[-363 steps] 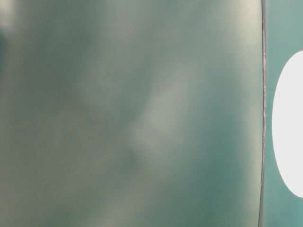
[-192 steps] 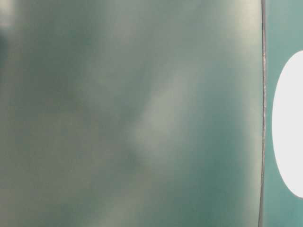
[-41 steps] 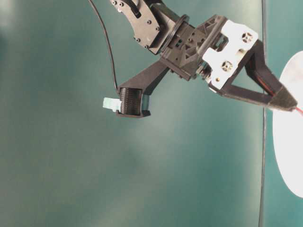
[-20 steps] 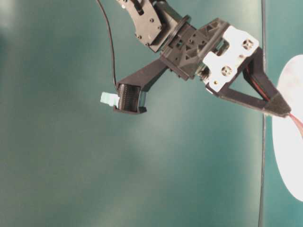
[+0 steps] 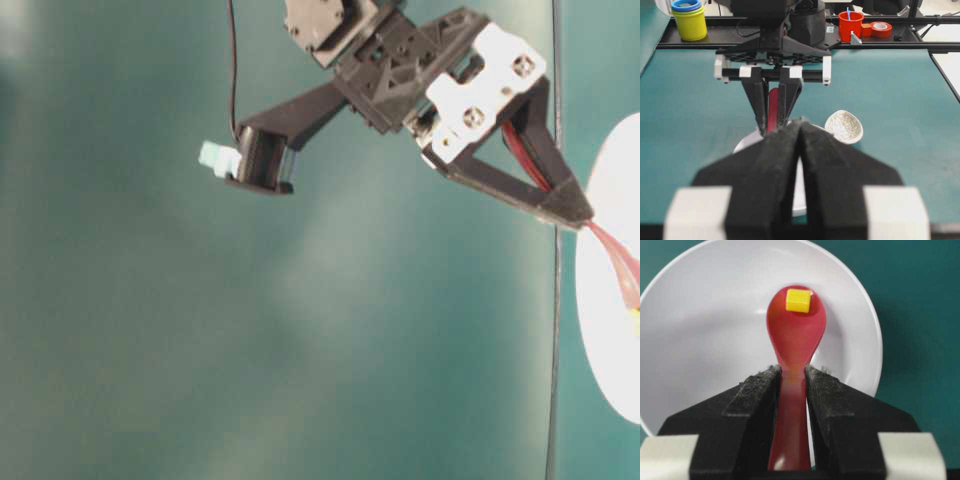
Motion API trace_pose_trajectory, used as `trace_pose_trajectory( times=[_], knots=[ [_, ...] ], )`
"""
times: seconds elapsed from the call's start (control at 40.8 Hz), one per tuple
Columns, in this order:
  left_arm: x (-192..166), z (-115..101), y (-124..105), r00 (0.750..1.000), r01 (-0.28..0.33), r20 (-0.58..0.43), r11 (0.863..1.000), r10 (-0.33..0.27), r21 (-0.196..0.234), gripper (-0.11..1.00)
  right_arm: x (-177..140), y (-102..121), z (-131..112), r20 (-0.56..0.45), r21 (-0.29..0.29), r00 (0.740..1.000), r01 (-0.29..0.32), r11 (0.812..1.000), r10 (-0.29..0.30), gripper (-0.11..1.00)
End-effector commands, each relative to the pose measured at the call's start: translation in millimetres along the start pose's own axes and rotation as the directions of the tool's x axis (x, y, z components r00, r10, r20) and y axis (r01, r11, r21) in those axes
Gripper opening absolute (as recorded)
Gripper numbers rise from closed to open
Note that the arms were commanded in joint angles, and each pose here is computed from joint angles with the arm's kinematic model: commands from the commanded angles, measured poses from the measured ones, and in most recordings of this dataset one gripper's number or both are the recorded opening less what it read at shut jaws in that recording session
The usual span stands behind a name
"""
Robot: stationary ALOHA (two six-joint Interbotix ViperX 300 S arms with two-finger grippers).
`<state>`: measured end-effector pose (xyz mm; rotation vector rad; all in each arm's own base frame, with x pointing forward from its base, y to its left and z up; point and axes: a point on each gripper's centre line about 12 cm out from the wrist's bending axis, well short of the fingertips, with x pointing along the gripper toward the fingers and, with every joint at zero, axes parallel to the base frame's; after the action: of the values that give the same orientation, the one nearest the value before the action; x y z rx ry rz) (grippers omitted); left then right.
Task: Scoop the yellow hexagonal prism block from the bowl with a spoon using the right arm.
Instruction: 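Slide the spoon under the yellow block and scoop it up, then lift the spoon with the block and pull it back rightward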
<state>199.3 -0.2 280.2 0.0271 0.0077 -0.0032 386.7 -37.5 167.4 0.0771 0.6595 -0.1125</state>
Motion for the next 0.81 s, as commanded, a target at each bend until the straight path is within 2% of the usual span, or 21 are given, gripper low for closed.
trace_pose_trajectory(
  times=[0.0,0.319,0.785],
  knots=[
    [2.4,7.4,-0.2,1.0,0.002,0.018,1.0,-0.002,0.003,-0.01,-12.1,4.6,12.8,0.077,-0.012,0.997,0.004,1.0,-0.003,0.24],
    [2.4,7.6,-0.2,1.0,0.002,0.02,1.0,-0.002,0.003,-0.01,-31.5,18.7,16.7,0.207,-0.038,0.978,0.017,0.999,-0.008,0.24],
    [2.4,7.6,-0.2,1.0,0.002,0.02,1.0,-0.002,0.003,-0.01,-86.3,25.0,36.1,0.373,-0.04,0.928,0.007,0.999,0.009,0.24]
  ],
)
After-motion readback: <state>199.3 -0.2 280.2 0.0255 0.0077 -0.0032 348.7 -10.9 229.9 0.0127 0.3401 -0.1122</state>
